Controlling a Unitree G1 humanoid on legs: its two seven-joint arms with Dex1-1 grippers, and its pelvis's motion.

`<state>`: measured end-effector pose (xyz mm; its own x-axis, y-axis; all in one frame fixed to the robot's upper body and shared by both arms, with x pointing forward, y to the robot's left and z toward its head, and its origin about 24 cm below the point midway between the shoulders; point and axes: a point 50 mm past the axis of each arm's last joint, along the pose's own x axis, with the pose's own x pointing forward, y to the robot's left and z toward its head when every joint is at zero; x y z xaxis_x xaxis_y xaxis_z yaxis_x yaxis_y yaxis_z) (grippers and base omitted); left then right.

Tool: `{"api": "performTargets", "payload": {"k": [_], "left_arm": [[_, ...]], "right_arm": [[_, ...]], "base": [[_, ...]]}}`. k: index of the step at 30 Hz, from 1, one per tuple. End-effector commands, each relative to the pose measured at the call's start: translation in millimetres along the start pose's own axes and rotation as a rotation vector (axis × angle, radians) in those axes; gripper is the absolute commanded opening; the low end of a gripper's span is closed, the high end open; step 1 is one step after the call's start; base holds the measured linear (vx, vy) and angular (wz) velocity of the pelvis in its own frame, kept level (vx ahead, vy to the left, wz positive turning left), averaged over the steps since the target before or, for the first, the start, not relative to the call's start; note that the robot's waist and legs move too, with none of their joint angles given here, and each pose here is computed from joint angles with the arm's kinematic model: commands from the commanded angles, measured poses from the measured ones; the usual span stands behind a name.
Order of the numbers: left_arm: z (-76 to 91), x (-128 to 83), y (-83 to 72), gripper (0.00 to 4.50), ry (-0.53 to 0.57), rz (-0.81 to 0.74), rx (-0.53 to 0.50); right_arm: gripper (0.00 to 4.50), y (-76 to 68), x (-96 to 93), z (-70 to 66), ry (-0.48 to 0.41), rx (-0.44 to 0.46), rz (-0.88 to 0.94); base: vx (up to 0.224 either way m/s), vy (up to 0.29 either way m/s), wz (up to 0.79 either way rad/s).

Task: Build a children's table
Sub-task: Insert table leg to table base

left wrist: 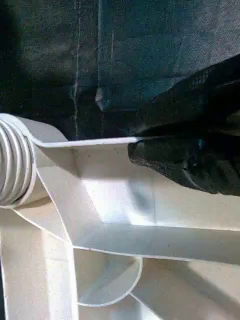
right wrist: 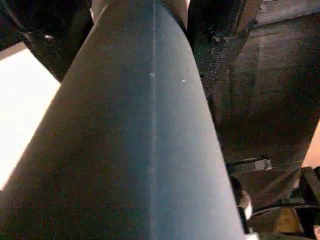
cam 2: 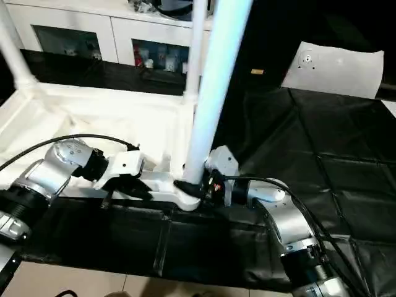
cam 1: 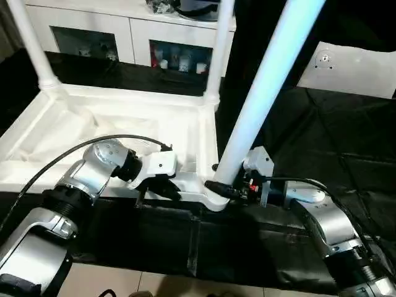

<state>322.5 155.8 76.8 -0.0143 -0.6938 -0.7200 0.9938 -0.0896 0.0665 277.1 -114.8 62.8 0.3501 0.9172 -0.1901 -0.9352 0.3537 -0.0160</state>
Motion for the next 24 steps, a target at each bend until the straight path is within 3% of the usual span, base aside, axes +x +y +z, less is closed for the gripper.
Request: {"api": "performTargets", "payload": {"k": [1, 9, 13, 17, 24], "left_arm": [[-5.5, -1, 5.7, 0.00, 0.071, 0.057, -0.015], [-10.0, -2, 7.3, 0.00, 0.016, 0.145, -0.074], [-11.3, -6, 2.8, 0.00, -0.049, 0.241, -0.134], [-2.5, 6, -10.6, 0.00, -0.123, 0.353, -0.230], [27.8, 39, -25.5, 0.00, -0.209, 0.411, -0.327]], "right_arm": [[1.91, 22.9, 10.2, -27.7, 0.099, 0.085, 0.152], [1.91, 18.6, 12.9, -29.6, 0.086, 0.093, 0.093], [1.91, 5.6, 16.8, -30.5, 0.056, 0.104, -0.071], [1.91, -12.8, 23.1, -35.2, 0.062, 0.147, -0.324], [1.91, -24.4, 41.5, -31.1, 0.043, 0.224, -0.508]], "base": [[0.000, 0.000, 0.00], [0.000, 0.000, 0.00], [0.000, 0.000, 0.00], [0.000, 0.000, 0.00], [0.000, 0.000, 0.00]]}}
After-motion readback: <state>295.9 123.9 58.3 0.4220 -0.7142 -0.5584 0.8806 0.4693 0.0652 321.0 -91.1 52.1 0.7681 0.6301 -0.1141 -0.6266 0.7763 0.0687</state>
